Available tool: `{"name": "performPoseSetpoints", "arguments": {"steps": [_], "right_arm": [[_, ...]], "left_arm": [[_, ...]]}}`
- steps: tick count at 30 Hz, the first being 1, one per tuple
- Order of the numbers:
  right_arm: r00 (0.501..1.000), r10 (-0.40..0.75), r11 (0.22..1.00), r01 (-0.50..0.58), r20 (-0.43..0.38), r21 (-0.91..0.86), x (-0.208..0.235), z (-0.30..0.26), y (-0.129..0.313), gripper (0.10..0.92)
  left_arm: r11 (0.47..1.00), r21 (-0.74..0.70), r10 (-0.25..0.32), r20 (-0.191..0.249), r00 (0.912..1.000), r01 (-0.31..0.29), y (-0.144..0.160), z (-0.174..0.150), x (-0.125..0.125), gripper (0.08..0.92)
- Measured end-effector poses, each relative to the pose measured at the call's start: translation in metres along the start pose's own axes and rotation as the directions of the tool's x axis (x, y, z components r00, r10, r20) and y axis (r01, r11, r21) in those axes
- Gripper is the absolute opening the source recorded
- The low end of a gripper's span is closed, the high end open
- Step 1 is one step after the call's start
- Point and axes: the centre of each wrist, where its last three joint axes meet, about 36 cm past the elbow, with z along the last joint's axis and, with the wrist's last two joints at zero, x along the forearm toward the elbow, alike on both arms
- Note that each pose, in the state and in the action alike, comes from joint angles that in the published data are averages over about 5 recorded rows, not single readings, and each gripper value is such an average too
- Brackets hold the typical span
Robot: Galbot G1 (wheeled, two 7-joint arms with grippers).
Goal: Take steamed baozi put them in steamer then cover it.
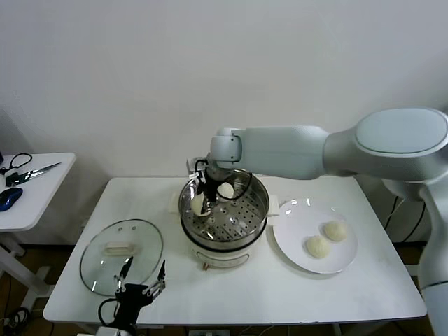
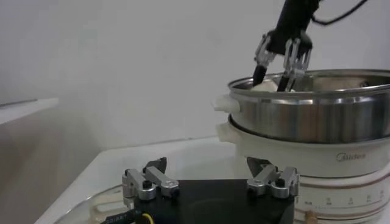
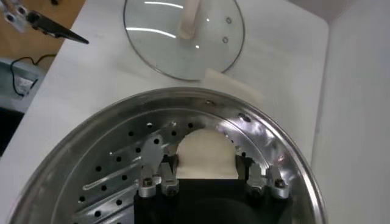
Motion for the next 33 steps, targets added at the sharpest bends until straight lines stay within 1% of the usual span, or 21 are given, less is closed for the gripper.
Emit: {"name": "performPoseSetpoints", "arguments": {"steps": [2, 4, 10, 12, 17, 22, 27, 30, 33], "right_arm": [[1.0, 0.001, 1.0, -0.001, 0.001, -0.001, -0.004, 0.0, 0.0, 0.633], [1.0, 0.003, 1.0, -0.003, 0.002, -0.001, -0.006, 0.0, 0.001, 0.65], [1.0, 0.009, 1.0, -0.009, 0.006, 0.01, -0.004, 0.003, 0.001, 0.79], [1.0, 0.011, 1.0, -0.011, 0.009, 0.016, 0.004, 0.007, -0.001, 0.814], [1.0, 0.012, 1.0, -0.013, 0.01, 0.026, 0.042, 0.027, -0.007, 0.822], [1.0, 0.001, 1.0, -0.001, -0.01, 0.01, 0.098, 0.07, -0.006, 0.823], [0.998, -0.016, 0.999, 0.014, -0.063, -0.03, 0.151, 0.132, 0.014, 0.823], [0.994, -0.032, 0.997, 0.025, -0.1, -0.071, 0.167, 0.174, 0.036, 0.823], [0.99, -0.048, 0.993, 0.033, -0.13, -0.118, 0.173, 0.214, 0.06, 0.823]], "left_arm": [[1.0, 0.0, 0.0, 0.0, 1.0, 0.0, 0.0, 0.0, 0.0, 0.823], [1.0, 0.0, 0.0, 0.0, 1.0, 0.0, 0.0, -0.001, 0.0, 0.823], [1.0, 0.0, 0.001, 0.0, 1.0, -0.001, -0.001, -0.001, 0.001, 0.823], [1.0, -0.001, 0.002, 0.0, 1.0, -0.002, -0.002, -0.001, 0.001, 0.823], [1.0, -0.005, 0.007, 0.002, 1.0, -0.007, -0.004, -0.002, 0.001, 0.823], [1.0, -0.004, 0.012, 0.01, 0.9999, -0.012, -0.006, -0.005, 0.0, 0.823], [1.0, -0.004, 0.015, 0.015, 0.9998, -0.015, -0.007, -0.008, -0.001, 0.823], [1.0, -0.005, 0.016, 0.018, 0.9997, -0.015, -0.007, -0.01, -0.003, 0.823], [1.0, -0.005, 0.015, 0.02, 0.9997, -0.015, -0.006, -0.01, -0.005, 0.823]]}}
